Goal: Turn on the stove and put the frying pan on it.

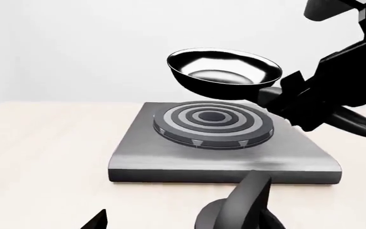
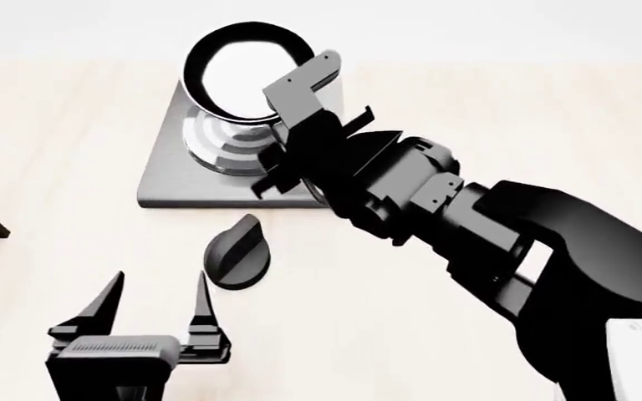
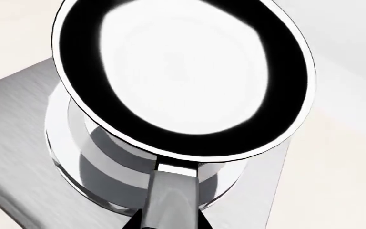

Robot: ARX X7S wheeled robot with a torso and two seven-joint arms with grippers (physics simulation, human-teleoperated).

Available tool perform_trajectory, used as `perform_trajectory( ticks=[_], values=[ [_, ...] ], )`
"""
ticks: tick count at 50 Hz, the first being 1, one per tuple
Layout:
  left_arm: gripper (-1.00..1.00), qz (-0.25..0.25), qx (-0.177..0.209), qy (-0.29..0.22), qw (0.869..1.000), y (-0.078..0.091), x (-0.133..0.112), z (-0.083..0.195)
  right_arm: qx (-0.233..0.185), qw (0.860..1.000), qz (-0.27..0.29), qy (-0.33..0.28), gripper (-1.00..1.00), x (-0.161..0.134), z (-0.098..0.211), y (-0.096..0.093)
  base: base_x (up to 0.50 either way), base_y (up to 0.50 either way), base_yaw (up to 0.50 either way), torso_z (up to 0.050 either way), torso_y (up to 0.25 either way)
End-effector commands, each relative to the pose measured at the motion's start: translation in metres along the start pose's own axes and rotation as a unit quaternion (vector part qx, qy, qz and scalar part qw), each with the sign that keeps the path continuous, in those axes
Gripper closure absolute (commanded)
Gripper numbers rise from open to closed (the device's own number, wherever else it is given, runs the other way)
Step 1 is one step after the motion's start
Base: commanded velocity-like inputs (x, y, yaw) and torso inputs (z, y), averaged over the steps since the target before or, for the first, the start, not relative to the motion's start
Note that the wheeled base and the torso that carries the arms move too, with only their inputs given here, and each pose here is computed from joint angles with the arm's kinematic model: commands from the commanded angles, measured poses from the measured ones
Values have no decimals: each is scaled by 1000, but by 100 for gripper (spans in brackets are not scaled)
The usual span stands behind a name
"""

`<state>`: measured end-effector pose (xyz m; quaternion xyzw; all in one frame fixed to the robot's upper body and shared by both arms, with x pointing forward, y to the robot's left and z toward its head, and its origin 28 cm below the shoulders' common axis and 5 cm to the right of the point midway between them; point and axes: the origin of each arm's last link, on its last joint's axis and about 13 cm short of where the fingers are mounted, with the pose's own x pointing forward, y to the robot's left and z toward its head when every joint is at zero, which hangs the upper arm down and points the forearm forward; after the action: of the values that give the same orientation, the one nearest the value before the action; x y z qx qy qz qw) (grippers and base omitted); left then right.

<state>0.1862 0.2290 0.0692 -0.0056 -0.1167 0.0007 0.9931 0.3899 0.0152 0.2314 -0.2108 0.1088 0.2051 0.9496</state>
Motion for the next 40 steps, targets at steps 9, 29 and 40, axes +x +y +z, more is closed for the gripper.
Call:
perform_trajectory(
  ticks=[9, 29, 40],
  values=[
    [-100, 3, 0, -30, 1000, 2, -2, 3, -18, 999, 8, -32, 100, 0, 7, 13, 0, 0, 0, 2, 2],
    [-100, 4, -6, -24, 1000, 4, -3, 1, -35, 999, 8, -1, 100, 2, -7, 17, 0, 0, 0, 0, 2],
    [-100, 5, -7, -24, 1000, 5, -3, 2, -40, 999, 25, 9, 100, 3, -14, 20, 0, 0, 0, 1, 1]
  ],
)
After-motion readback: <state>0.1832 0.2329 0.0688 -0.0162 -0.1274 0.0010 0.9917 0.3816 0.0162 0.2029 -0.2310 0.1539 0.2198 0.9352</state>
